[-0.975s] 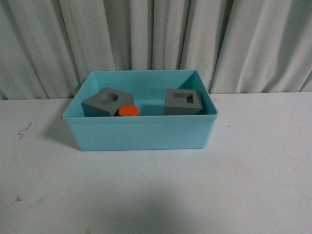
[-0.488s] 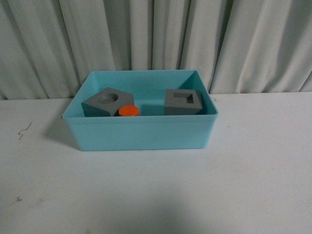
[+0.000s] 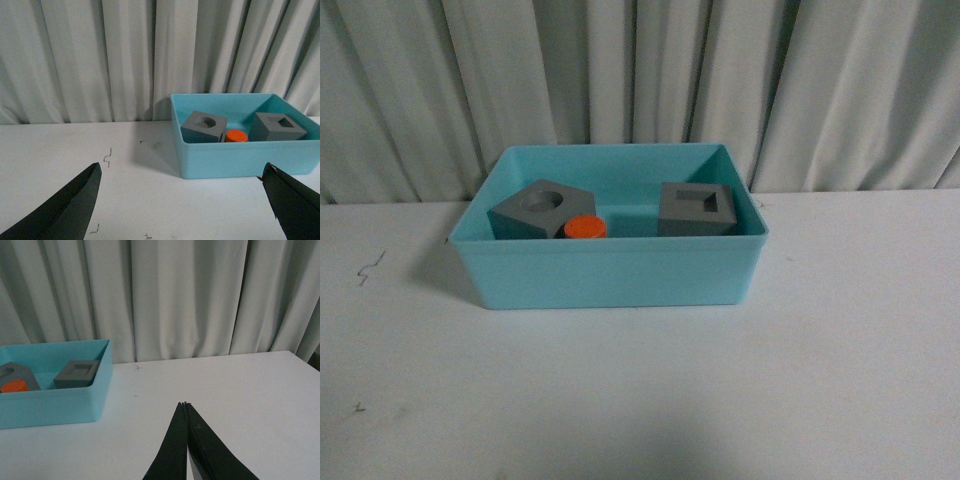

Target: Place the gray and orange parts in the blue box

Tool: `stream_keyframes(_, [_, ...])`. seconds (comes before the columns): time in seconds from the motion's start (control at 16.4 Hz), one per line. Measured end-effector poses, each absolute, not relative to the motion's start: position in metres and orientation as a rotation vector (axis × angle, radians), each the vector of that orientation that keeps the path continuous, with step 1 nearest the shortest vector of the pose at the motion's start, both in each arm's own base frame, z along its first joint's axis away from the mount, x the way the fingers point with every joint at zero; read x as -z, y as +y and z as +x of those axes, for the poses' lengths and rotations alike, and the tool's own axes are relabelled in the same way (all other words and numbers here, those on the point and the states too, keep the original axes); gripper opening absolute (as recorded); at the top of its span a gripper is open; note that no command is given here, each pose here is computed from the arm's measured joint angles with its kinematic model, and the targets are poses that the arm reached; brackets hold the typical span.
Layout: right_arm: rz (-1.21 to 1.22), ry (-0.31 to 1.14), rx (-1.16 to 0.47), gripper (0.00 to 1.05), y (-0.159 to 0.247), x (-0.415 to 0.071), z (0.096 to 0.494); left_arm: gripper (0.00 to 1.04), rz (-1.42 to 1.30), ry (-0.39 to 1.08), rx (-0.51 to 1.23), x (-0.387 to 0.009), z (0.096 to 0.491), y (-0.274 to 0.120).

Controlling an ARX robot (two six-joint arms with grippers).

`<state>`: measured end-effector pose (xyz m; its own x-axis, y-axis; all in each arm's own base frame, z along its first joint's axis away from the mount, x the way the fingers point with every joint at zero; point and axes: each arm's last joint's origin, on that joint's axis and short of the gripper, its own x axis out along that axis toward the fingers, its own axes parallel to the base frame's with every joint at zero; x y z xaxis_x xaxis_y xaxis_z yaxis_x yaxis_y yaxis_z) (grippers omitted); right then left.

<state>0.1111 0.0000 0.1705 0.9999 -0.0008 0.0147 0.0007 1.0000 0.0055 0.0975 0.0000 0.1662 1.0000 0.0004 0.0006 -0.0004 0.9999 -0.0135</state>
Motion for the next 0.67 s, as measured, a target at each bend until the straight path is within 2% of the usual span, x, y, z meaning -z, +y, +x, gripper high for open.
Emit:
stream_keyframes(0.24, [0.006, 0.02, 0.001, 0.02, 0.0, -0.167, 0.104, 0.98, -0.014, -0.001, 0.0, -0.166, 0.097, 0.0])
stream_keyframes(0.37, [0.006, -0.019, 0.001, 0.02, 0.0, -0.169, 0.097, 0.98, -0.014, -0.001, 0.0, -0.166, 0.097, 0.0])
stream_keyframes(0.67, [0.006, -0.005, 0.0, 0.02, 0.0, -0.167, 0.097, 0.98, -0.014, -0.001, 0.0, -0.166, 0.097, 0.0])
